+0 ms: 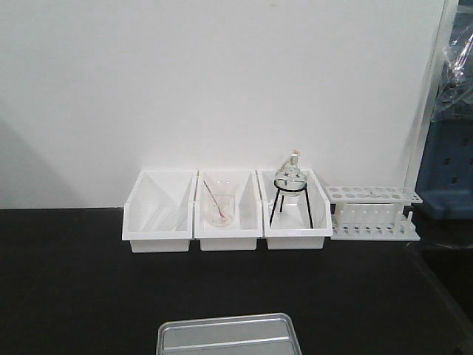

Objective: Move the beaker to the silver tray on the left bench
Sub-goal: 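Drive toward the silver tray, keeping the beaker in the right gripper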

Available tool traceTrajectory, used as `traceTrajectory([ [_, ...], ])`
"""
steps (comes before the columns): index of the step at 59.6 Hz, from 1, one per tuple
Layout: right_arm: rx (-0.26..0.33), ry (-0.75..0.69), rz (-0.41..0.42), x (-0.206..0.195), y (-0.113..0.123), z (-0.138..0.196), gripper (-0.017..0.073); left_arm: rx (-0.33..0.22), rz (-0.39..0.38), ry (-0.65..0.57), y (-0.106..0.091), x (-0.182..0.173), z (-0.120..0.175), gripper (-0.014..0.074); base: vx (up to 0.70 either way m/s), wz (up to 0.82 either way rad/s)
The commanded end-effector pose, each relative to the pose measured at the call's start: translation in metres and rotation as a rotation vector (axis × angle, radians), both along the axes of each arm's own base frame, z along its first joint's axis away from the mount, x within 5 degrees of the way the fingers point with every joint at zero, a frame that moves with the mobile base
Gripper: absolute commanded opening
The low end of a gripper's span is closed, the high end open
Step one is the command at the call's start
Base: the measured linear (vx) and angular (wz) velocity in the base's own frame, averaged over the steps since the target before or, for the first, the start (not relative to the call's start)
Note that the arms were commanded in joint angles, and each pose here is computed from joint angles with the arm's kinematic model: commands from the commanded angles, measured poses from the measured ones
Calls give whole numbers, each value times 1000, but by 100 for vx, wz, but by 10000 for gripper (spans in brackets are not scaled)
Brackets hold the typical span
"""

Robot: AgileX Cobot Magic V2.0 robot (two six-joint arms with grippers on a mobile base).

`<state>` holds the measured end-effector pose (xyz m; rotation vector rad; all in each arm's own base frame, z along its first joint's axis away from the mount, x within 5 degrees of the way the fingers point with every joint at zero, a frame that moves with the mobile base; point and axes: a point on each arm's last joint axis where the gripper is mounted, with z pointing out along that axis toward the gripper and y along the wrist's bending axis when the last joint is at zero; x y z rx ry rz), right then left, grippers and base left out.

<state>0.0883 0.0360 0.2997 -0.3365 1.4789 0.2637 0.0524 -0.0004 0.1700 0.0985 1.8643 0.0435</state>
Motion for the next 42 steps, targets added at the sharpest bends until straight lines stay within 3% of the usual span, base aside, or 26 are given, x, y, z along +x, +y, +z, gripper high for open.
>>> traceTrajectory([
  [1,25,-90,27,-2,2,16,-11,-7,-12,-62,-1,2,0,1,5,-6],
  [28,27,-92,28,-2,2,16,-11,-7,-12,-62,-1,2,0,1,1,-2],
  [42,62,-180,101,4,11,24,-11,-7,-12,-62,-1,2,0,1,0,0],
])
